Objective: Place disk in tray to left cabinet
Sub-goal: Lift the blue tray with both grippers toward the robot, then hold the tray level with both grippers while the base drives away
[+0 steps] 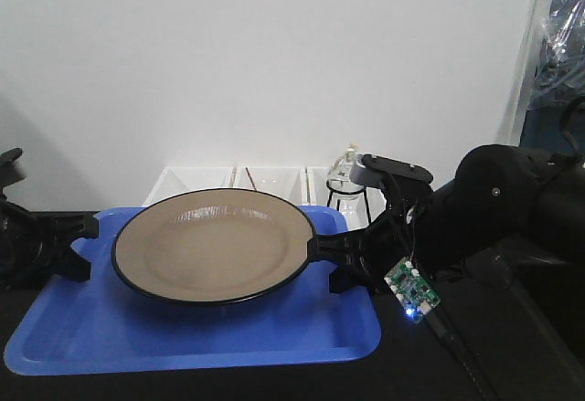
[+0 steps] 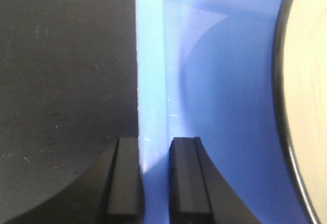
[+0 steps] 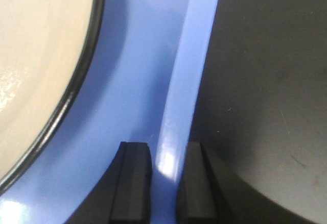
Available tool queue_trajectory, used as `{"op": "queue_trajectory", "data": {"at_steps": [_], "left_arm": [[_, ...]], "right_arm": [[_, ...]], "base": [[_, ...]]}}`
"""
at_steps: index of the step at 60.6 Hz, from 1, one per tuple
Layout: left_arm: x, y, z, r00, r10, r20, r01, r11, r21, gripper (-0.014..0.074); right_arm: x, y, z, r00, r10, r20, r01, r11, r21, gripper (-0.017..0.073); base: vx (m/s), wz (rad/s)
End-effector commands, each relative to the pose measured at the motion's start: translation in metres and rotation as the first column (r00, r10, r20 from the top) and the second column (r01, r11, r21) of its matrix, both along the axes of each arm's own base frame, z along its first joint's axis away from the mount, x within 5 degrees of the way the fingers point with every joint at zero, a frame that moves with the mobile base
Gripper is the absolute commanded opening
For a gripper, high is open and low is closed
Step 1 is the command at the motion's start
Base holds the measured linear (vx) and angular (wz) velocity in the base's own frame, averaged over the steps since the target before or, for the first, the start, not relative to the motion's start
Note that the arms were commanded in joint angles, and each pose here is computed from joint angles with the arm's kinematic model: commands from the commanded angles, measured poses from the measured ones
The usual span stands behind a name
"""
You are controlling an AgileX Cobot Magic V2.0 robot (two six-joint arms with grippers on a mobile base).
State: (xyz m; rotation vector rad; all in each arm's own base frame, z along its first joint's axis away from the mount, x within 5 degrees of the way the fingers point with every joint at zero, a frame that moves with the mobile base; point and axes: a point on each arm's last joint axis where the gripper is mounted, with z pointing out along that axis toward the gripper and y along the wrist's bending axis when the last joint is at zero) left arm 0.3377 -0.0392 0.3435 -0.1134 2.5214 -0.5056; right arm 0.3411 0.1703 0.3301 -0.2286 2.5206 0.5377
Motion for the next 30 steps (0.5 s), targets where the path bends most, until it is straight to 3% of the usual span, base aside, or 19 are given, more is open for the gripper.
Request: {"op": "queue_trajectory", "data": {"at_steps": [1, 30], "left_arm": [[-0.0072, -0.0138, 0.0361, 0.992, 0.022, 0.125, -0.004, 0.990, -0.141, -0.0001], [-0.0072, -0.0138, 0.0361, 0.992, 0.022, 0.125, -0.004, 0.990, -0.141, -0.0001]], "right_arm": [[-0.0086, 0.0083, 0.0419, 0.988, 0.000, 0.154, -0.022, 0.990, 0.137, -0.0006], [-0.0090, 0.0082, 0.0415, 0.989, 0.003, 0.149, -0.023, 0.991, 0.135, -0.0006]], "base": [[0.00, 0.00], [0.00, 0.00]]}}
